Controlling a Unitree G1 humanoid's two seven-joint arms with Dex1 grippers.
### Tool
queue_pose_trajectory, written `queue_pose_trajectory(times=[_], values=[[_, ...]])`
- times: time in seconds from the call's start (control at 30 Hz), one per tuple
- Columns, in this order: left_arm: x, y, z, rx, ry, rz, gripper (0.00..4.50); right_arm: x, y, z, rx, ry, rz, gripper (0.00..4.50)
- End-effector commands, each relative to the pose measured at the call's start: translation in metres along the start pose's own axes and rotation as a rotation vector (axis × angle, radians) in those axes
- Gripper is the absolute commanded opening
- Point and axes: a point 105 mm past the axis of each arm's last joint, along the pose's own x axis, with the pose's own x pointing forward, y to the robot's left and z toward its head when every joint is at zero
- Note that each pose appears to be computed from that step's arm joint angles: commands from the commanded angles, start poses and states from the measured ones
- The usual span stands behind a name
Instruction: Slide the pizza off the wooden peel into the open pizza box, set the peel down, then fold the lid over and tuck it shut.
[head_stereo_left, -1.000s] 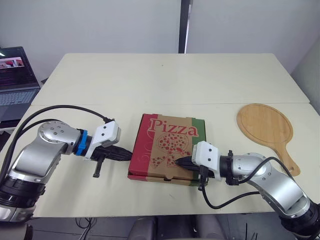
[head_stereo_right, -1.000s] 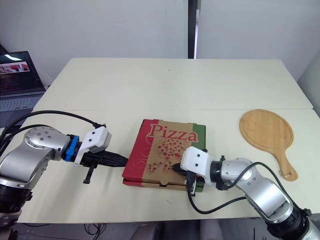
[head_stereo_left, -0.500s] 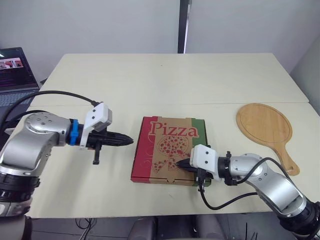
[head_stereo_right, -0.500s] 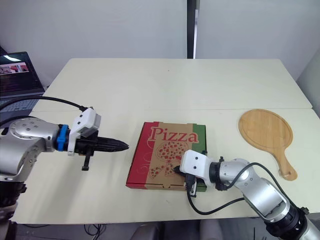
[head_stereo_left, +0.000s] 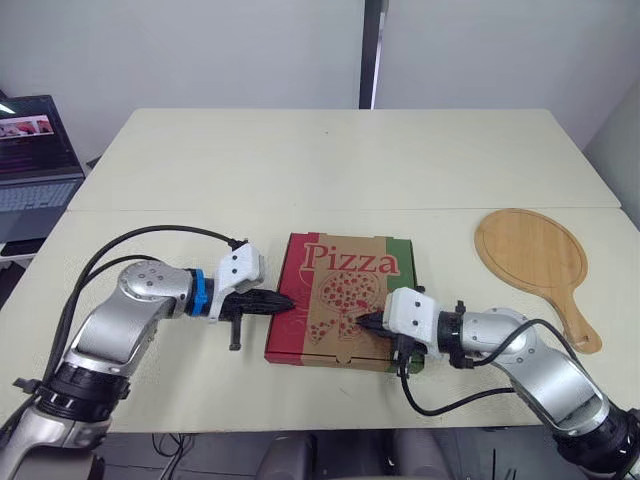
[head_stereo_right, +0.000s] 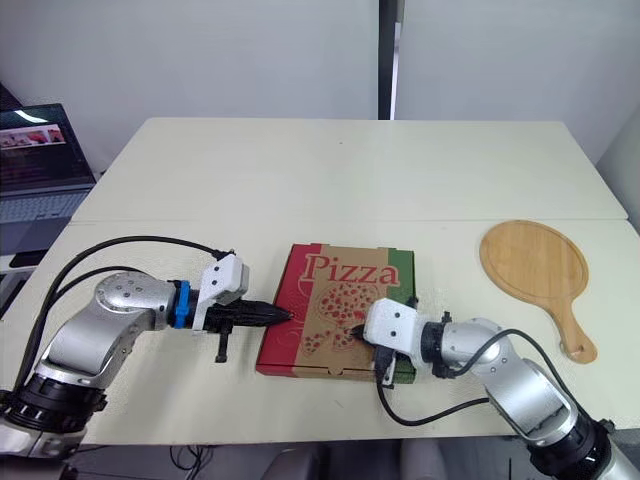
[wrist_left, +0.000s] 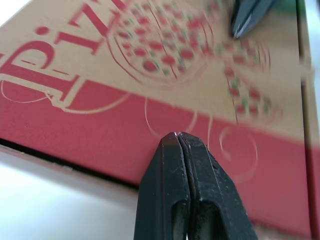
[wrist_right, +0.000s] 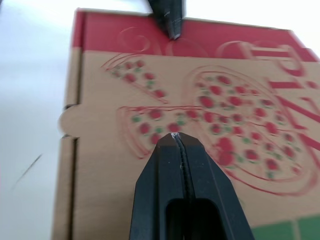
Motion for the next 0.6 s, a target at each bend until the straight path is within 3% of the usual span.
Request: queue_pose_trajectory(times=[0.03,0.13,0.27,0.4,0.6], values=[[-0.034,0.019,0.014,-0.019,-0.062,0.173,0.0,-0.025,-0.026,0.016,-0.006,-0.059,-0.151,0.02],[-0.051,0.029,-0.004,-0.051,-0.028,0.303,0.0,-0.046,-0.046,0.002,0.014,-0.003,-0.273,0.02],[-0.043,0.021,-0.026,-0.106,0.002,0.325,0.0,-0.061,-0.06,-0.032,0.028,0.133,-0.366,0.02],[-0.018,0.01,-0.036,-0.131,-0.002,0.288,0.0,-0.055,-0.055,-0.056,0.084,0.203,-0.343,0.02],[0.008,0.002,-0.03,-0.14,-0.041,0.24,0.0,-0.036,-0.047,-0.055,0.125,0.162,-0.281,0.02]])
